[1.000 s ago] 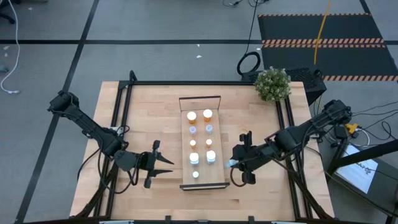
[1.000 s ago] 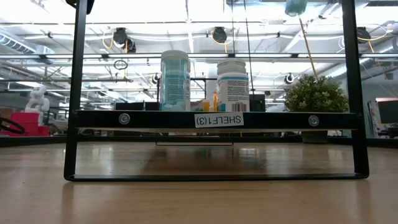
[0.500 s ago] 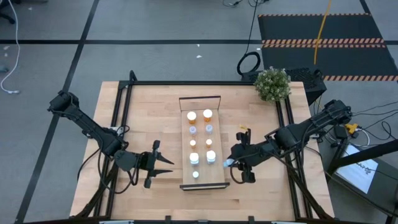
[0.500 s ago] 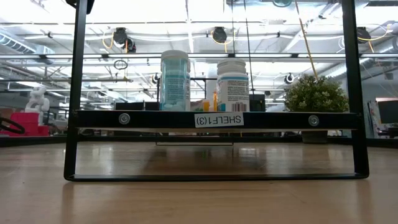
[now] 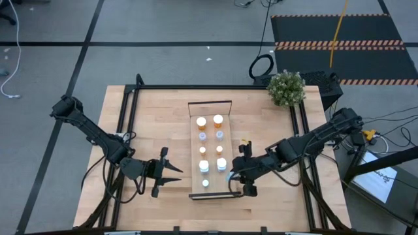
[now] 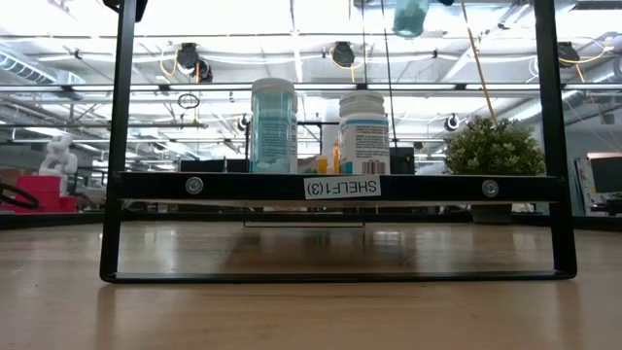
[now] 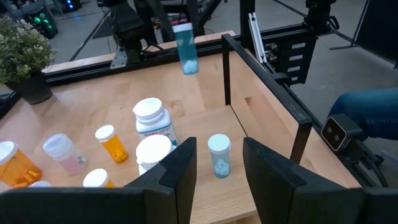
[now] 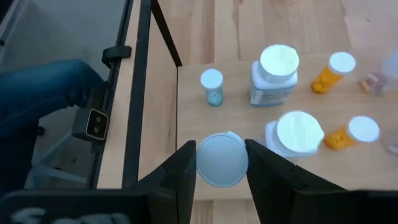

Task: Pick and place medicine bottles onto shelf by color
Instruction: Put the blue medicine bottle on the shelf

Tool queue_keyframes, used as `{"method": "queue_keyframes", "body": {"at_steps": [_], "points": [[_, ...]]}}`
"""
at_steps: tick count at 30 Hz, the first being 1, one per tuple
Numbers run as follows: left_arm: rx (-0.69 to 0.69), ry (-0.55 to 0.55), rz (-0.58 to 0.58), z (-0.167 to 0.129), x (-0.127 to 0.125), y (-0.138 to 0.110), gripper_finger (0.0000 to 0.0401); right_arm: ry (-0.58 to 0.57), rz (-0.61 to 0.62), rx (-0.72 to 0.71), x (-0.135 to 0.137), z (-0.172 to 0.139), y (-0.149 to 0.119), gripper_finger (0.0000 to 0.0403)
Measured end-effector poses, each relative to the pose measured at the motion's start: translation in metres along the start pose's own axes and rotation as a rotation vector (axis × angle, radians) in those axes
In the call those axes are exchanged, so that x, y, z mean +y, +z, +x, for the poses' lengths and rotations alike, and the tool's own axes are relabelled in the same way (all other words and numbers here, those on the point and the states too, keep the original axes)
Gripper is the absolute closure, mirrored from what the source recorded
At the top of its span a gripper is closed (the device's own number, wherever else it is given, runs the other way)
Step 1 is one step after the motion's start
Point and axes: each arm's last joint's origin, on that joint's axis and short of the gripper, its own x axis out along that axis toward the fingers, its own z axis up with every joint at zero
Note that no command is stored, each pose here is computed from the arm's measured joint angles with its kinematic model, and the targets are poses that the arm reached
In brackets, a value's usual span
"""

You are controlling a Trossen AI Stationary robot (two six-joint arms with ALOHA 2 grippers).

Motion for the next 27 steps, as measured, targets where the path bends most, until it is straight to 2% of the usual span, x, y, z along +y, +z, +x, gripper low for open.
{"method": "queue_keyframes", "body": {"at_steps": [20,27], "points": [[-0.001,0.0,-0.001,0.0,0.0,0.0,0.0268,-0.012,0.003,0.054,-0.004,0.042,0.001,0.0284],[-0.001,0.001,-0.002,0.0,0.0,0.0,0.0268,0.01,-0.098,0.1,-0.011,0.052,0.0,0.0284]]}}
